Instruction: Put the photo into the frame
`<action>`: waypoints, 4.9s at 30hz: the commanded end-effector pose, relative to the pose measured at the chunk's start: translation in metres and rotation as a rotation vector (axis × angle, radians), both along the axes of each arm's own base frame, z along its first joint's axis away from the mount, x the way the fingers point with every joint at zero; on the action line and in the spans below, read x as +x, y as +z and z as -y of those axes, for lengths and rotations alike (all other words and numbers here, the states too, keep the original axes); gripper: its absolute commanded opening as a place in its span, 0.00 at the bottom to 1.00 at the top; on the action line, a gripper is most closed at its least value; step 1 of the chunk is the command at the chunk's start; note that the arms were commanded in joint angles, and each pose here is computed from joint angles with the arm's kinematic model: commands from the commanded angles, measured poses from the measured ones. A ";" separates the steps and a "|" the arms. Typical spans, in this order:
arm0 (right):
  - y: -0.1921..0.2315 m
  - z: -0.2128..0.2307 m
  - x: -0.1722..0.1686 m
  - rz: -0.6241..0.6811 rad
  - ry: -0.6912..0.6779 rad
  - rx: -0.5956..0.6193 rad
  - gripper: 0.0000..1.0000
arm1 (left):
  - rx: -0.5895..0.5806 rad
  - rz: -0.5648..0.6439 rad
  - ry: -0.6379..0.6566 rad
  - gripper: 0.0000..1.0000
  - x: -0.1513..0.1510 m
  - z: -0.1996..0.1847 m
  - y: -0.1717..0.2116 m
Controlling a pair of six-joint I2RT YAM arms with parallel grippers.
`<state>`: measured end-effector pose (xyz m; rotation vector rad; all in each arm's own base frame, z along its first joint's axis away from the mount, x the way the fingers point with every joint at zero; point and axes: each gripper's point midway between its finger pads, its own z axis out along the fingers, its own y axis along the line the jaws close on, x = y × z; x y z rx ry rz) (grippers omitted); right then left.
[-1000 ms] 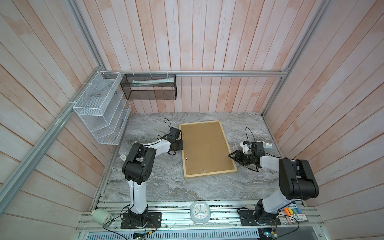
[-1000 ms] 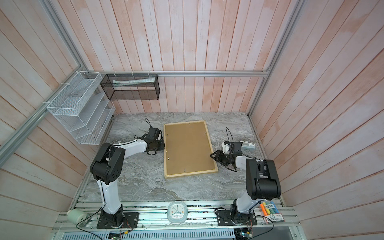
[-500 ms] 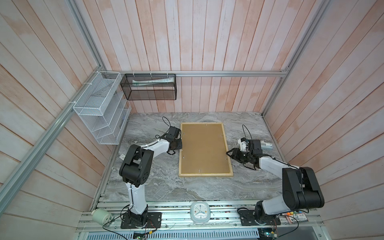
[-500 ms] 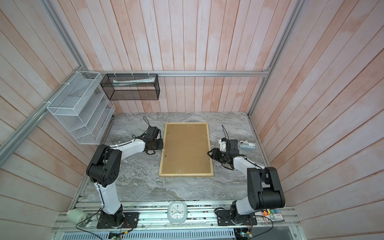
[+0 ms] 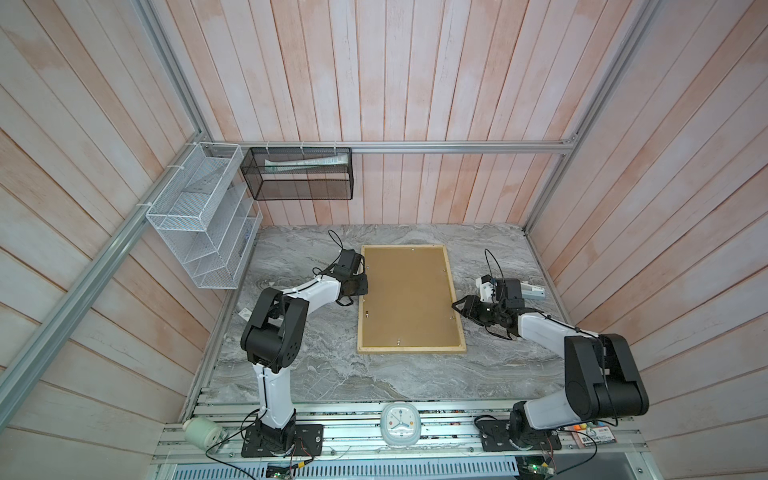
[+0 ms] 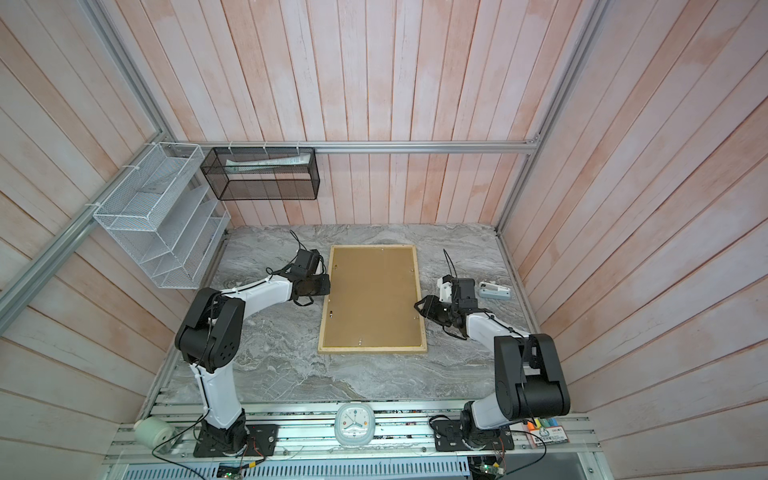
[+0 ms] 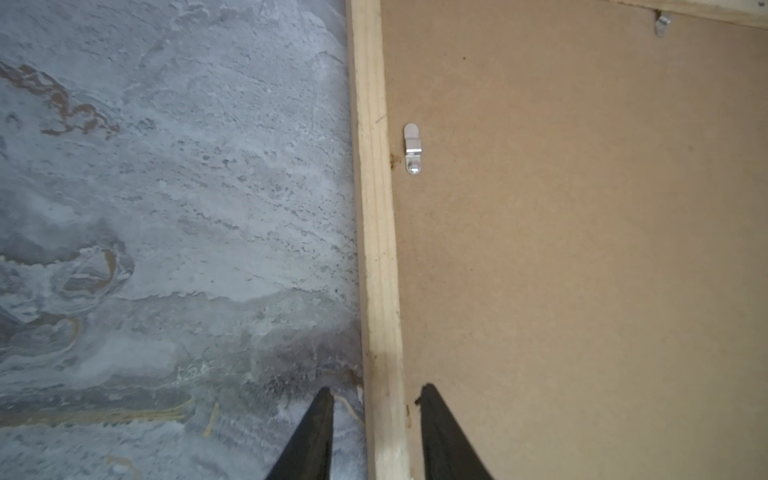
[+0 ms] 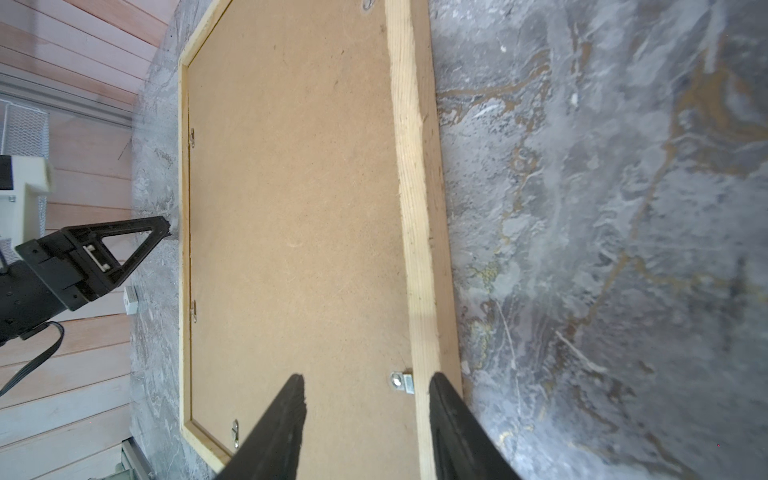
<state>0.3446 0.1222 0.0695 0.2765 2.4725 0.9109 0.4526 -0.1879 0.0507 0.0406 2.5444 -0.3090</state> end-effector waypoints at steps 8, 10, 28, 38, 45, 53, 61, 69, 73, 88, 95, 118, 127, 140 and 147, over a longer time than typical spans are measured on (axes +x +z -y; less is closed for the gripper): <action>0.039 -0.051 0.050 0.112 0.111 0.031 0.50 | 0.007 -0.033 -0.031 0.32 -0.003 0.009 -0.021; 0.041 -0.063 0.062 0.121 0.134 0.042 0.50 | 0.008 -0.039 -0.034 0.29 -0.006 0.010 -0.023; -0.001 -0.198 0.141 0.066 0.343 0.202 0.48 | -0.011 -0.104 -0.032 0.16 -0.058 0.022 -0.038; -0.018 -0.249 0.138 0.027 0.395 0.209 0.48 | -0.045 -0.145 -0.029 0.15 -0.093 0.020 -0.044; -0.032 -0.266 0.127 -0.007 0.426 0.174 0.48 | -0.068 -0.147 -0.018 0.15 -0.098 0.019 -0.046; -0.066 -0.281 0.116 -0.092 0.478 0.090 0.48 | -0.084 -0.149 -0.024 0.15 -0.097 0.023 -0.047; -0.080 -0.291 0.102 -0.133 0.534 0.085 0.47 | -0.086 -0.137 -0.036 0.14 -0.095 0.024 -0.040; -0.081 -0.296 0.086 -0.156 0.592 0.139 0.47 | -0.080 -0.136 -0.040 0.14 -0.094 0.024 -0.040; -0.081 -0.285 0.092 -0.134 0.554 0.098 0.46 | -0.075 -0.139 -0.039 0.13 -0.094 0.023 -0.041; -0.068 -0.244 0.114 -0.067 0.410 0.083 0.46 | -0.064 -0.142 -0.039 0.13 -0.094 0.021 -0.039; -0.064 -0.245 0.120 -0.057 0.403 0.090 0.46 | -0.064 -0.138 -0.045 0.12 -0.094 0.022 -0.036; -0.082 -0.283 0.094 -0.119 0.531 0.117 0.46 | -0.090 -0.132 -0.104 0.12 -0.093 0.032 -0.034; -0.083 -0.291 0.083 -0.138 0.587 0.153 0.46 | -0.094 -0.133 -0.111 0.11 -0.093 0.033 -0.034; -0.094 -0.290 0.073 -0.173 0.652 0.134 0.46 | -0.089 -0.136 -0.111 0.11 -0.093 0.034 -0.037; -0.057 -0.279 0.093 -0.076 0.623 0.158 0.46 | -0.057 -0.130 -0.055 0.11 -0.092 0.022 -0.037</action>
